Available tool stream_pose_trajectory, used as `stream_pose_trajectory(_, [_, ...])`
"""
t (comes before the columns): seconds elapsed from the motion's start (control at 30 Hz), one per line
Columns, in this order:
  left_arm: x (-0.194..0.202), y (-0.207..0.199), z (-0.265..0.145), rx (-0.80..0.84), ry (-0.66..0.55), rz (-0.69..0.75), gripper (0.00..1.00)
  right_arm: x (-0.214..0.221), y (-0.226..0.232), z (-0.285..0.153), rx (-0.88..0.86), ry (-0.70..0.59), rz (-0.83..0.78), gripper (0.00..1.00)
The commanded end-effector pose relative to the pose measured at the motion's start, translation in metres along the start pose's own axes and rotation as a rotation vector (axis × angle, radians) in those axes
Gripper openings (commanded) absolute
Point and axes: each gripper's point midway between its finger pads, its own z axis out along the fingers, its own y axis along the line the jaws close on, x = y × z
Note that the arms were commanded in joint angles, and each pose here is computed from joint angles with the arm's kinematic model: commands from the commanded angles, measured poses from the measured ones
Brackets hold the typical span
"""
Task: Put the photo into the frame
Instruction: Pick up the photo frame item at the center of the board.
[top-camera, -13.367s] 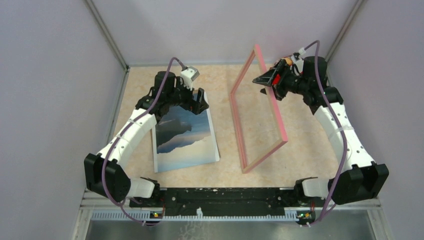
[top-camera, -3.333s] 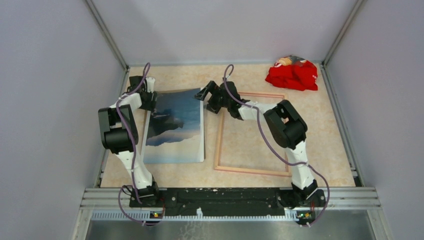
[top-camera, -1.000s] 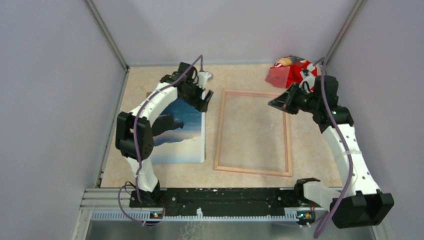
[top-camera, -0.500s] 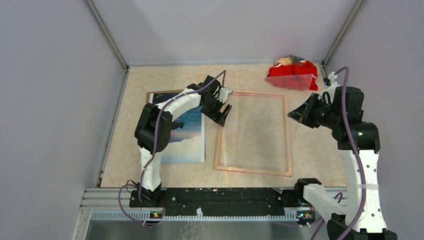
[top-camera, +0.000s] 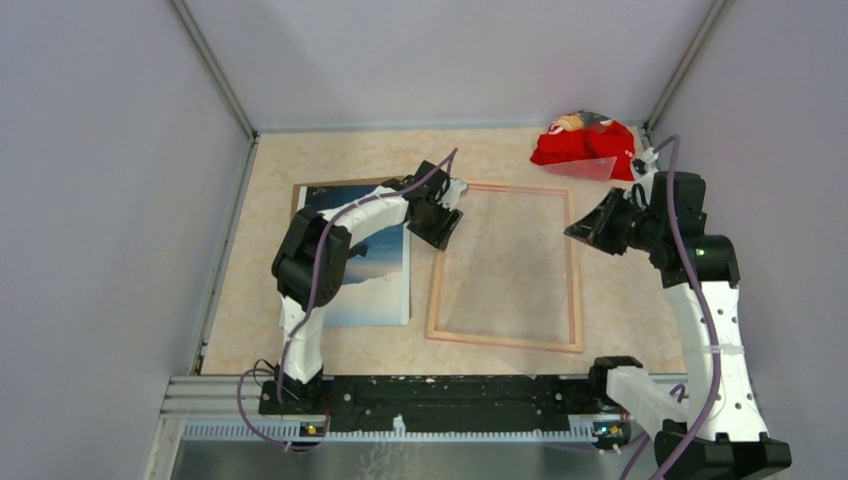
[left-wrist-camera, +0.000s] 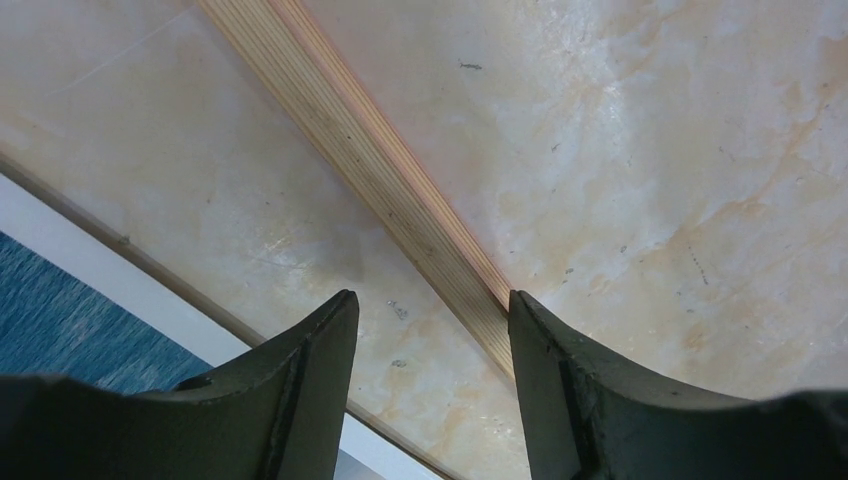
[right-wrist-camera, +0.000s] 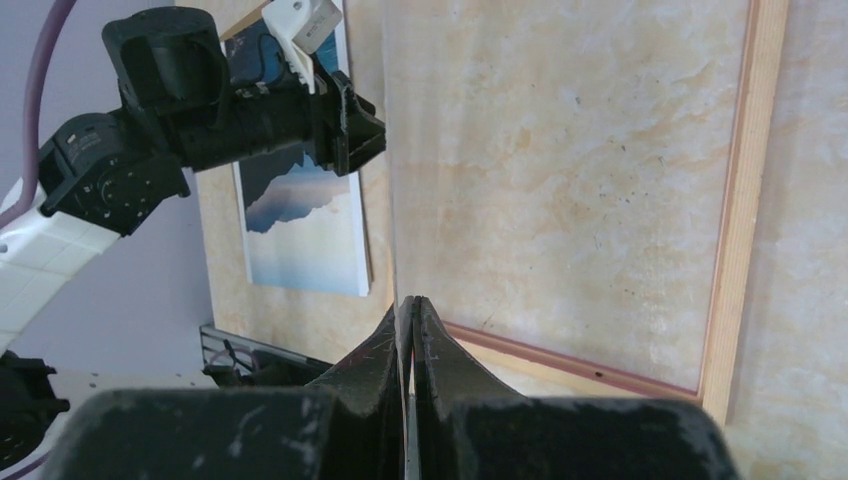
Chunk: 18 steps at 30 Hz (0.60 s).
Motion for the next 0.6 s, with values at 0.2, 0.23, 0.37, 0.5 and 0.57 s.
stream_pose_trajectory(0.2, [0.032,0.059,-0.01,-0.284,0.056,0.077,0.62,-0.016,0.019,0.017,-0.126,-0.032,0.025,0.0])
stream_pose_trajectory(0.23, [0.032,0.06,-0.011,-0.287,0.056,0.078,0.62,-0.017,0.019,0.019,-0.128,-0.032,0.026,0.0])
stream_pose_trajectory(0.37, [0.025,0.054,-0.019,-0.26,0.042,0.062,0.65,-0.019,0.019,0.027,-0.141,-0.028,0.04,0.0])
stream_pose_trajectory(0.5, [0.006,0.041,-0.043,-0.2,-0.006,0.041,0.87,-0.026,0.025,0.034,-0.169,-0.022,0.048,0.0])
stream_pose_trajectory(0.57, [-0.011,0.039,-0.067,-0.187,-0.06,0.033,0.97,-0.031,0.032,0.037,-0.195,-0.014,0.051,0.0])
